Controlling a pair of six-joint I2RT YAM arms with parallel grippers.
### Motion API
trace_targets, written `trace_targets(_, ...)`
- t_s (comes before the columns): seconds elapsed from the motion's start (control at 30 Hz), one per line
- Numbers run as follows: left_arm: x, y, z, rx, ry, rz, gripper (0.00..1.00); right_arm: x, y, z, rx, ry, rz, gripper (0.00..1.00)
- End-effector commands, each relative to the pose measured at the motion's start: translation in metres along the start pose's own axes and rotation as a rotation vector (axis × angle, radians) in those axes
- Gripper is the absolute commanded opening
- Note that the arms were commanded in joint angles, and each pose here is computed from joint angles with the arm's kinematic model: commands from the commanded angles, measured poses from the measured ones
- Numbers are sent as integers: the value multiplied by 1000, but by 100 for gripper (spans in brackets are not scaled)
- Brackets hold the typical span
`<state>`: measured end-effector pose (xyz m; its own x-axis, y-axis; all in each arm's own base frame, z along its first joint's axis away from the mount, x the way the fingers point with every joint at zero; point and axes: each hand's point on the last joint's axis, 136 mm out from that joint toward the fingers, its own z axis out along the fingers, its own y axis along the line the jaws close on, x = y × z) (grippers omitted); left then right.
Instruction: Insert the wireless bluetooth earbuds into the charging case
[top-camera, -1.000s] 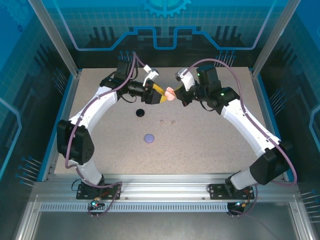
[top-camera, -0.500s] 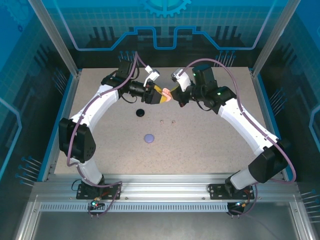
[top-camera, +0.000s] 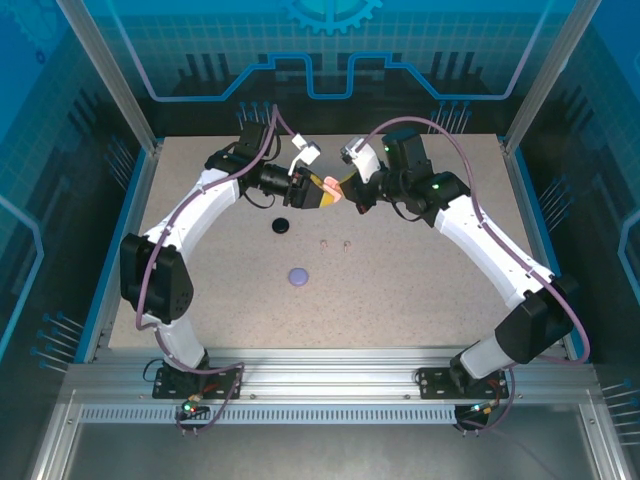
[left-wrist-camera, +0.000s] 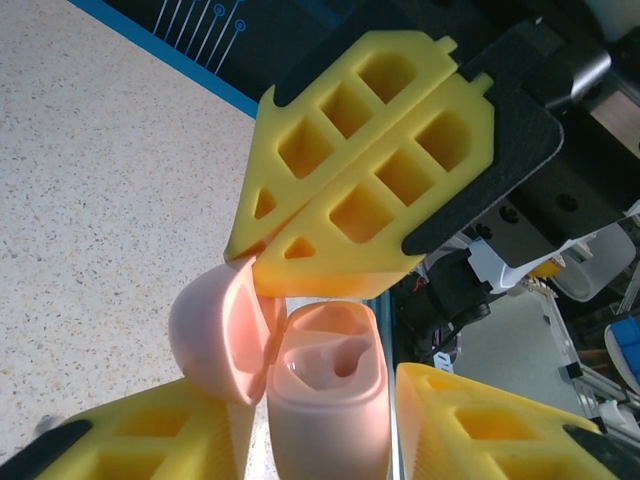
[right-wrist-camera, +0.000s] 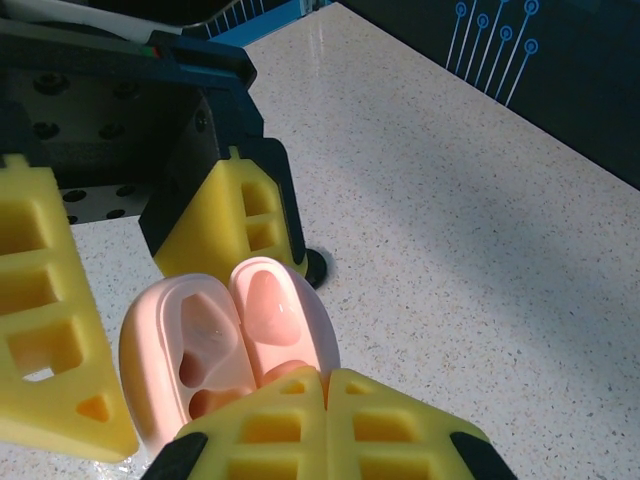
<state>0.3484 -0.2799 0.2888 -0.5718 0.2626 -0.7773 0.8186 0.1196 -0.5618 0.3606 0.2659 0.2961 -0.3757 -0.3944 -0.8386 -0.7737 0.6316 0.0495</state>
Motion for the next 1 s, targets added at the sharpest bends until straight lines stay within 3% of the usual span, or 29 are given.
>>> trace_targets(0.0, -6, -10, 3, 46, -3, 28, 40, -12, 7, -2, -14, -24, -23, 0)
trace_targets(0.2, -6, -10, 3, 47, -3, 29, 25, -17, 7, -5, -10, -40, -11, 0)
trace_targets(0.4, -9, -5, -2, 3, -39, 39, 12, -31, 2, -26, 24, -109, 51, 37)
trace_targets(0.57, -21, 12, -28, -99, -182, 52, 1, -33, -2, -52, 60, -152, 121, 48)
trace_targets(0.7, -32, 20, -55, -212, -319, 67, 0, -18, -8, -53, 100, -128, 214, 55)
trace_targets(0.77, -36, 20, -68, -269, -394, 84, 0, -10, -11, -47, 112, -104, 265, 59)
trace_targets(0.97, -44, 1, -99, -375, -601, 140, 0, 28, -15, -4, 170, 35, 365, 60)
